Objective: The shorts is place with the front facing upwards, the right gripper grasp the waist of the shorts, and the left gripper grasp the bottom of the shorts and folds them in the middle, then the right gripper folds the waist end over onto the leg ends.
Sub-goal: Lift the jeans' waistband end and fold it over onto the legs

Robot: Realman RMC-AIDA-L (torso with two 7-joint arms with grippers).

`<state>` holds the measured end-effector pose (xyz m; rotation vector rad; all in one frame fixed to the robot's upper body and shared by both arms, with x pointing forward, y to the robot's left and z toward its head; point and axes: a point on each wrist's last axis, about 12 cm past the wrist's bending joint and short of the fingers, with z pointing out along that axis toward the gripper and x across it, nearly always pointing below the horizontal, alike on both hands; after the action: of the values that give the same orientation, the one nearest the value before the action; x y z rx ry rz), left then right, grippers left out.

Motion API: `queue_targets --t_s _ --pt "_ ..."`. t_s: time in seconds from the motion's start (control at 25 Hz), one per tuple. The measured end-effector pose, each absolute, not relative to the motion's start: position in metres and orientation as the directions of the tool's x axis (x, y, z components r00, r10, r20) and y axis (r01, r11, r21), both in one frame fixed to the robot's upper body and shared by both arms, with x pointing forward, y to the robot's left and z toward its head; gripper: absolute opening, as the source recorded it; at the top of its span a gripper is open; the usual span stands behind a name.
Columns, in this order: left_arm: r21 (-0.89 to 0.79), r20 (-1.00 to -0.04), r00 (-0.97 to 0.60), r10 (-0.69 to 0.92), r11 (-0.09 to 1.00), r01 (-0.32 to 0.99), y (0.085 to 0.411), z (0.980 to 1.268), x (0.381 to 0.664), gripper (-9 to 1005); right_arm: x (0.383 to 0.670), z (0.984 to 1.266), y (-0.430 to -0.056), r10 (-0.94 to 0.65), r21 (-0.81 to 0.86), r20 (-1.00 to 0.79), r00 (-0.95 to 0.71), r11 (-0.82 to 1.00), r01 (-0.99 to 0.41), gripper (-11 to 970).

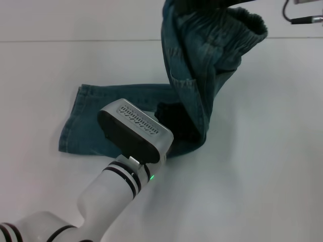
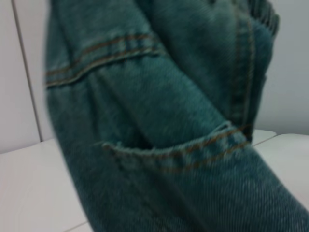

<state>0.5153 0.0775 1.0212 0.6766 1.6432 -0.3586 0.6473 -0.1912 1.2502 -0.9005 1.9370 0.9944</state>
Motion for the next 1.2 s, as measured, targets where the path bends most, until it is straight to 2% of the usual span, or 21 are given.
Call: queue_targets --t_s 0.48,0.88,1.2 --pt "0.108 -0.975 -0.087 0.206 0.773 0.626 0.072 1.021 0.506 0 0.648 1.235 -0.137 -0.429 0.271 -0.807 -0.406 0.342 -0.900 112" --pt "0.112 -0.977 -0.058 0.206 0.723 0.682 0.065 1.018 0.487 0 0.647 1.233 -0.113 -0.500 0.219 -0.796 -0.342 0.289 -0.932 113" --pt "0.103 -0.979 -0.064 0.191 0.745 0.659 0.072 1.015 0.483 1 0.641 1.218 -0.095 -0.563 0.220 -0.761 -0.322 0.243 -0.945 114"
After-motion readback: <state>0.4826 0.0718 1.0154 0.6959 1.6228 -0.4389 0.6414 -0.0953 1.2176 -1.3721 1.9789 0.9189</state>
